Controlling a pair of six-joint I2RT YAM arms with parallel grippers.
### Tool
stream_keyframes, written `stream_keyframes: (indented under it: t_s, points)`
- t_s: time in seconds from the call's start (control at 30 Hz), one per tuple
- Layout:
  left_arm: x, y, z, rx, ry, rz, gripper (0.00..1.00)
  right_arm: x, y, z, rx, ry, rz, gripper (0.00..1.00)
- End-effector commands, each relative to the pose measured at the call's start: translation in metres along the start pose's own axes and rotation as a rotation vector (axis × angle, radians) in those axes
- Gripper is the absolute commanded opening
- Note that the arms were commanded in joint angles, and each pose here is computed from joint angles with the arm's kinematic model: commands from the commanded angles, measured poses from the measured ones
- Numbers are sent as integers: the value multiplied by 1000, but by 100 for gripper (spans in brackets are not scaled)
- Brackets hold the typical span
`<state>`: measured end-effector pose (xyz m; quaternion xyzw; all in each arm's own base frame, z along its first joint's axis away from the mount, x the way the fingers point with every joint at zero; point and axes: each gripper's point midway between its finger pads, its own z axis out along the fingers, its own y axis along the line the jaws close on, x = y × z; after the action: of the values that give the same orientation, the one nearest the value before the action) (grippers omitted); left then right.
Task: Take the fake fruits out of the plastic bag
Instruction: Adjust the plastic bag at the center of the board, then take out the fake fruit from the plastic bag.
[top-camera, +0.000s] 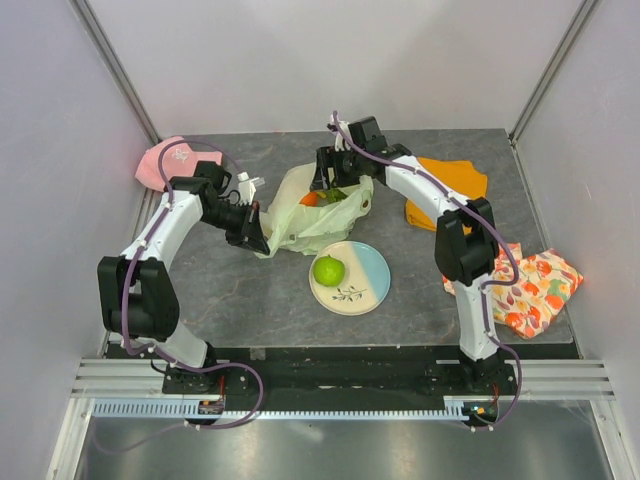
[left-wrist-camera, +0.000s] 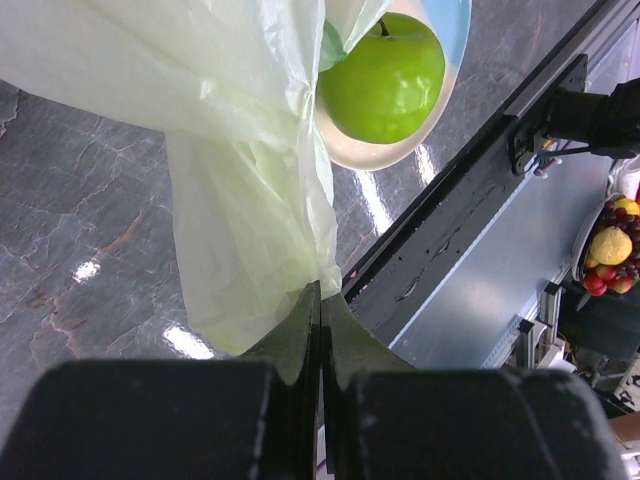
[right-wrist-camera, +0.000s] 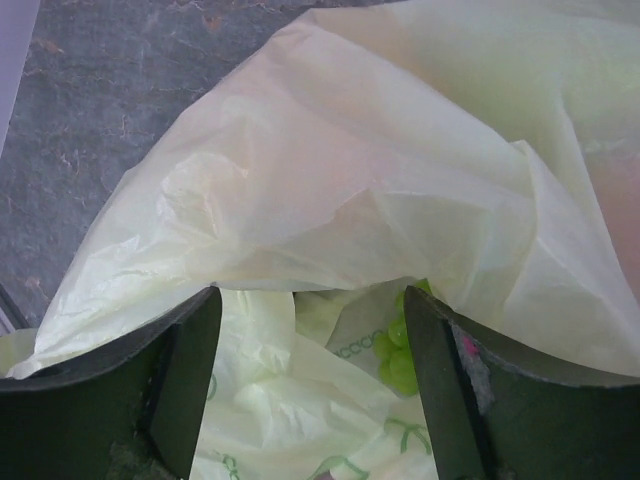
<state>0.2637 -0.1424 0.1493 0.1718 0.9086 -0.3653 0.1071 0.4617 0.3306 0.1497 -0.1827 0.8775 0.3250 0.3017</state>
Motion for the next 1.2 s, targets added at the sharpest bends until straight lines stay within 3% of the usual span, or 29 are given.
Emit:
stream_keyframes:
  t_s: [0.0,0.1,0.3,0.67,0.7,0.77,0.8,0.9,1.0,1.17]
  points:
    - [-7,-17,-11,27,-49,56,2,-4,15,29,-15,-10,-36,79]
    - [-13,-22,-14,42,-62,62,2,2,16,44,28,-1,-45,81]
    - [-15,-20,-15,31,-61,70,2,1,2,68,126,-22,-50,97]
    - [-16,-15,-11,26,-47,57,2,-14,-23,100,290,-101,-114,98]
    - [-17,-14,-10,25,-46,56,1,-11,-27,103,292,-91,-131,97]
    - [-21,-13,-10,27,-46,55,2,-13,-25,100,284,-88,-150,83]
    - [-23,-13,-11,26,-49,58,2,-13,-23,98,274,-83,-171,70]
    - [-30,-12,-9,33,-52,58,2,-24,-2,76,214,-88,-207,53]
    - [-42,-13,-11,41,-70,67,2,-37,32,39,121,-98,-242,44]
    - [-60,-13,-10,58,-96,80,2,-45,95,-40,-84,-131,-277,41]
